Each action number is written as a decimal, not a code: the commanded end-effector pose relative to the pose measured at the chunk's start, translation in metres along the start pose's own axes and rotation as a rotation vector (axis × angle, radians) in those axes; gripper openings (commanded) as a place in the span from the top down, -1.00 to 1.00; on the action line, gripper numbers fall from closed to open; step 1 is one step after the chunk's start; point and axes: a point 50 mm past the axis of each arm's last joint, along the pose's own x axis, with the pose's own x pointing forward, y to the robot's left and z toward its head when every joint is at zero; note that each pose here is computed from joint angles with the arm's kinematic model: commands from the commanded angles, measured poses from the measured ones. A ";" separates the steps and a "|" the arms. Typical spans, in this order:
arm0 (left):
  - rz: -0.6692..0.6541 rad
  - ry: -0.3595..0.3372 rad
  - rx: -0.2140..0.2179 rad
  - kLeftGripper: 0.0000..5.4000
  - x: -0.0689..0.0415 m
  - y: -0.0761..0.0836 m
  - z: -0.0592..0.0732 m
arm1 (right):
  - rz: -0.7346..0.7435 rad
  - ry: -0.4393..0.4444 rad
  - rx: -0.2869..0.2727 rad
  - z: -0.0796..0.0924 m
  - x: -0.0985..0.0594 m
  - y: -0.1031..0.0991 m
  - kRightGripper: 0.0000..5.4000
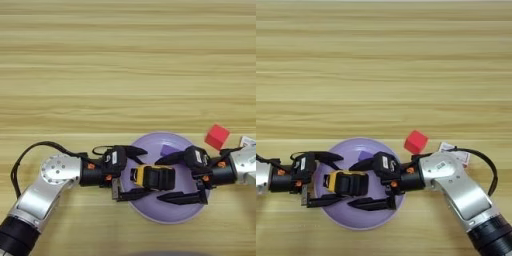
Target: Move the objects on the table
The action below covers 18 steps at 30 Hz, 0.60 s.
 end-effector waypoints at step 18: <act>0.038 -0.247 0.104 -1.00 -0.020 0.009 0.056 | -0.138 -0.145 -0.123 0.041 -0.021 -0.021 -0.99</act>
